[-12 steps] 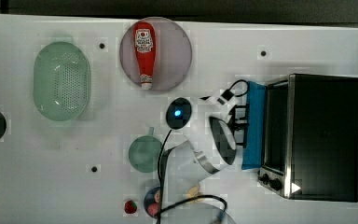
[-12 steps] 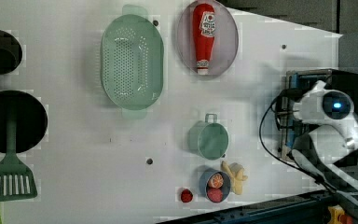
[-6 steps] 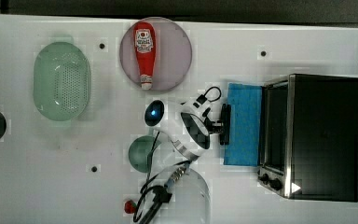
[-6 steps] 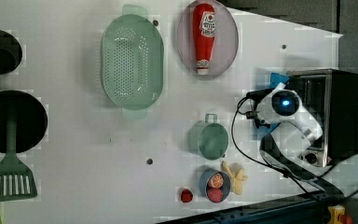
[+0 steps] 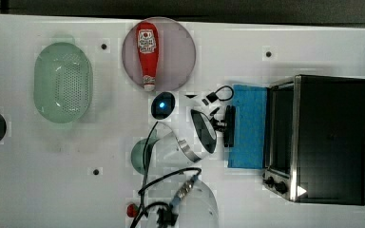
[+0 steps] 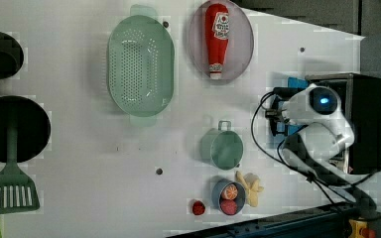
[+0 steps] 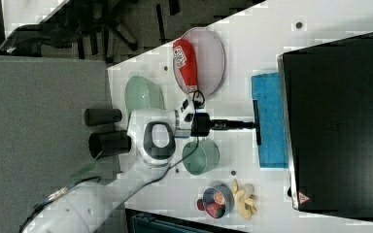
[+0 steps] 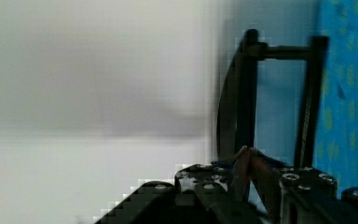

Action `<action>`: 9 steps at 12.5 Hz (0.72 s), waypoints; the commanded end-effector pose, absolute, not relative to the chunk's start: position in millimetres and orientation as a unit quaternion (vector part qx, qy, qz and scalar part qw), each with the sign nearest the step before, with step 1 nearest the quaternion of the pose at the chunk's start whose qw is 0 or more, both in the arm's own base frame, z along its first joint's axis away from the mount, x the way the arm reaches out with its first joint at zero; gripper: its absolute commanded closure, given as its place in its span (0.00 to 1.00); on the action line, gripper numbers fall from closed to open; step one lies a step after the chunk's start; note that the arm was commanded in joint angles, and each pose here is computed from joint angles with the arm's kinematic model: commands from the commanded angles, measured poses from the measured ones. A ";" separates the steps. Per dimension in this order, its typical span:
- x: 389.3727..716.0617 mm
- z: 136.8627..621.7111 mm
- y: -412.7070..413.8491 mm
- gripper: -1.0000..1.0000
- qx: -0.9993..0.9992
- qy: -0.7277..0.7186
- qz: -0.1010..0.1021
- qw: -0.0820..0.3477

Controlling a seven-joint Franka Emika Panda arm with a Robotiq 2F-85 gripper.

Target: Flap open oven.

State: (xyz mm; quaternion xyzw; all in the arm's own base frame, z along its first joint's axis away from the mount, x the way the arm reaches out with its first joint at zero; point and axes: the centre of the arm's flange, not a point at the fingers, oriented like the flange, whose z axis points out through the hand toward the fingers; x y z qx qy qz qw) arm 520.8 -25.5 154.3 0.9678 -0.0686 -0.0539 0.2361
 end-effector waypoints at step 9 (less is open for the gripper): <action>539.3 541.3 -45.2 0.82 0.923 -0.385 -0.002 0.007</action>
